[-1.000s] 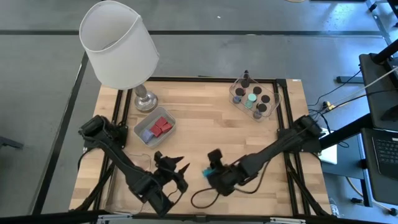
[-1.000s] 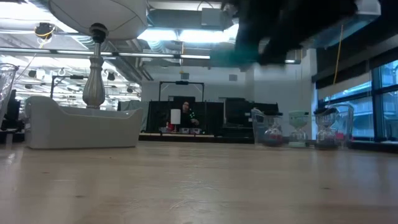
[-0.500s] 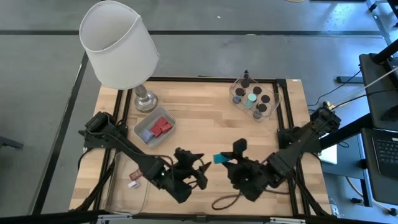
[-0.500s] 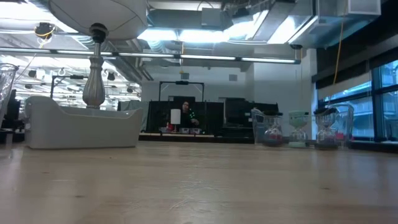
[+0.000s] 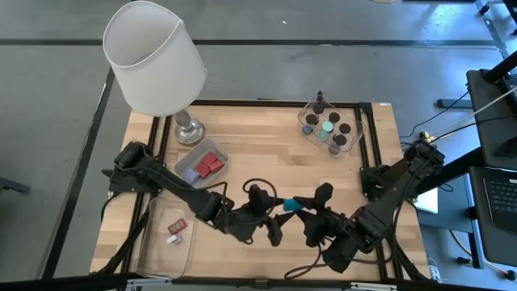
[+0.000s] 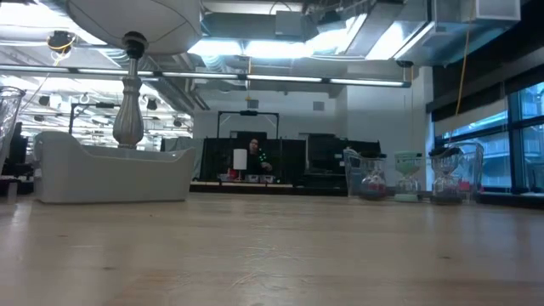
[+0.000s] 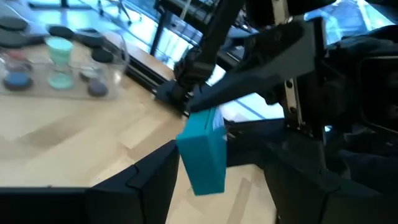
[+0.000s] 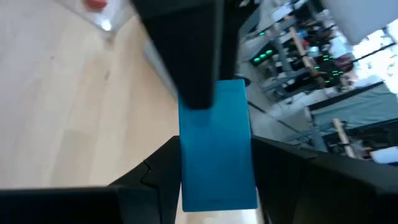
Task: Pick & Place Office items
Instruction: Put the blue digital timer into the bottom transparent bin, then return to Home Position
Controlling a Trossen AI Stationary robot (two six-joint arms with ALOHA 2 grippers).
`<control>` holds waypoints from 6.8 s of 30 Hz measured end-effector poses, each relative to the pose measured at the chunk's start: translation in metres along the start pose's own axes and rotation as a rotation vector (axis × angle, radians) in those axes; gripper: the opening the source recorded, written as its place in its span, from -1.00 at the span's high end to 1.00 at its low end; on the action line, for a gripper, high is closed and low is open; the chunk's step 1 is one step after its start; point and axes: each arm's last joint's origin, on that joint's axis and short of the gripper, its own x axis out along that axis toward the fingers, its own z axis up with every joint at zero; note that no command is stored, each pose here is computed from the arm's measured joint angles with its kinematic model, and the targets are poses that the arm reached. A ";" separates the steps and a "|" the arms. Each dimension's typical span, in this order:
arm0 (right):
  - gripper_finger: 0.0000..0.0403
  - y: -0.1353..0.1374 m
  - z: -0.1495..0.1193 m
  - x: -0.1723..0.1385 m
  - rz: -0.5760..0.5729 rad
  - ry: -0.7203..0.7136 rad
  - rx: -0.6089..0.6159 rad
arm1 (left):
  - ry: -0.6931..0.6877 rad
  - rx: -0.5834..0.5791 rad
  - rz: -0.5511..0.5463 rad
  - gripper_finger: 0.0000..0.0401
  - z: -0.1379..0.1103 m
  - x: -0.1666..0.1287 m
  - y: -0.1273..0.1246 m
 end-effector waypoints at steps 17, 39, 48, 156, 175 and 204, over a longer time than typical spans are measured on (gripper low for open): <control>0.21 0.000 0.001 -0.001 -0.017 -0.010 -0.005 | 0.004 -0.018 -0.025 0.37 0.001 0.000 -0.001; -0.48 0.007 0.000 -0.004 0.287 0.070 0.157 | 0.066 0.000 -0.061 0.68 -0.003 0.000 -0.001; -0.53 -0.027 -0.018 -0.024 0.399 0.224 0.326 | 0.206 -0.001 0.084 0.68 0.004 0.006 0.028; -0.27 -0.040 -0.052 -0.022 0.191 0.276 0.316 | 0.840 -0.247 1.041 0.49 -0.160 -0.195 0.038; -0.27 -0.053 -0.034 -0.033 0.357 0.275 0.255 | 1.037 -0.269 0.866 0.08 -0.075 -0.191 0.032; -0.27 -0.057 -0.038 -0.045 0.141 0.152 0.084 | 0.534 -0.019 0.173 0.09 0.014 -0.228 0.034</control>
